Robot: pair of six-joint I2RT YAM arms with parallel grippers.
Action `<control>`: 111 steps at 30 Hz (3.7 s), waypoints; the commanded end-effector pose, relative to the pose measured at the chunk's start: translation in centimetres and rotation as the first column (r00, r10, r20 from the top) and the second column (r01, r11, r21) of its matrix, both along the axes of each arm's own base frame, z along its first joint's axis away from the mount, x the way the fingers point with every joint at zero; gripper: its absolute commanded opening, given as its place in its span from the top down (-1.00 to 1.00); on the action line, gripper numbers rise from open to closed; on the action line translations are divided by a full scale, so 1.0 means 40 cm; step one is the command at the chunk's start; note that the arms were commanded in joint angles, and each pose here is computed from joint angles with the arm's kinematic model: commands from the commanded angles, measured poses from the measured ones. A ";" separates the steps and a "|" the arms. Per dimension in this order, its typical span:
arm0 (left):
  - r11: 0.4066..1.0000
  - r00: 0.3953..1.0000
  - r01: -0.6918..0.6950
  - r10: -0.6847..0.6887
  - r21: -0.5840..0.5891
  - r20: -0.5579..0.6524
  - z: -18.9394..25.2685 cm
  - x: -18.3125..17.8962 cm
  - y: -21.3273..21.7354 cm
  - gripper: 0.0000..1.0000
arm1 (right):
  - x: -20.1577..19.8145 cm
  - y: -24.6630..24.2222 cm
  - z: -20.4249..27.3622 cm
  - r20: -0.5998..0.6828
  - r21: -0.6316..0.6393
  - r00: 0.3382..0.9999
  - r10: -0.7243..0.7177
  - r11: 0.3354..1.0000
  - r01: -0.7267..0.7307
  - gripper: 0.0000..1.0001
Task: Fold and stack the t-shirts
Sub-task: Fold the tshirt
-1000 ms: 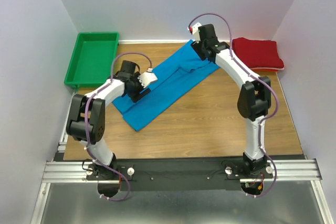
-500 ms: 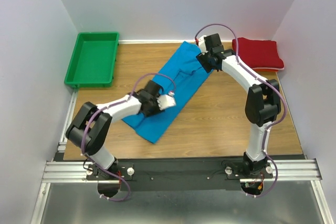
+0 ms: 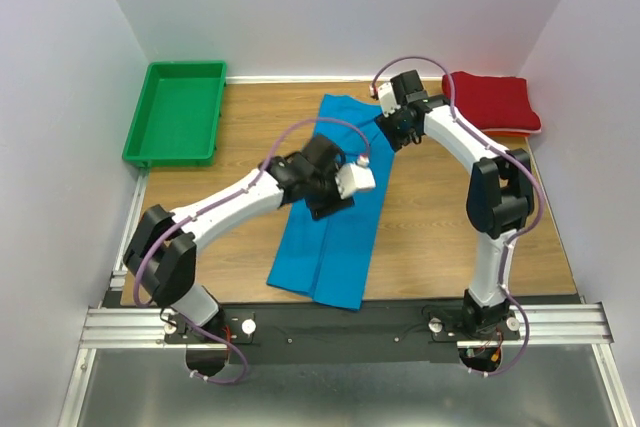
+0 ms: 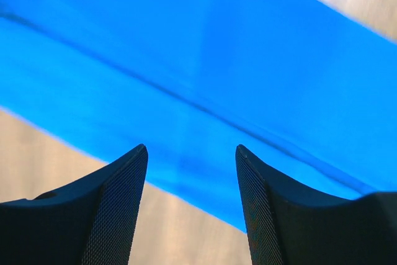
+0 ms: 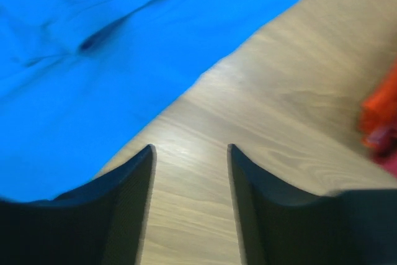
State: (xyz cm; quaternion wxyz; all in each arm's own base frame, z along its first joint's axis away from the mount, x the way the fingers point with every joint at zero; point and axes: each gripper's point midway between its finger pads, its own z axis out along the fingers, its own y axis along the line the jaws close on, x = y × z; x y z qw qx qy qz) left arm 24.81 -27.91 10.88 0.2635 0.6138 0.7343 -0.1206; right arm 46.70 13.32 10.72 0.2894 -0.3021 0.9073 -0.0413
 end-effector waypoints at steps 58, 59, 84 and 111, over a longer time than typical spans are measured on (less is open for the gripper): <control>0.875 0.905 -0.420 0.384 -0.243 -0.182 -0.120 0.508 0.043 -0.26 | 0.080 0.071 -0.262 -0.147 -0.024 0.988 -0.048 0.999 0.045 0.30; 0.876 0.903 -0.423 0.386 -0.230 -0.190 -0.135 0.506 0.045 -0.26 | 0.087 0.068 -0.266 -0.140 -0.033 0.989 -0.050 0.998 0.045 0.30; 0.884 0.966 -0.163 0.234 -0.439 0.112 0.282 0.475 0.044 -0.87 | 0.119 0.138 0.256 0.224 0.198 0.969 0.105 0.969 -0.151 -0.56; 0.796 0.802 0.571 -0.488 -0.200 0.344 -0.029 -0.226 0.055 -0.52 | -0.677 0.070 -0.064 -0.008 0.179 0.554 0.833 0.546 -0.819 -0.68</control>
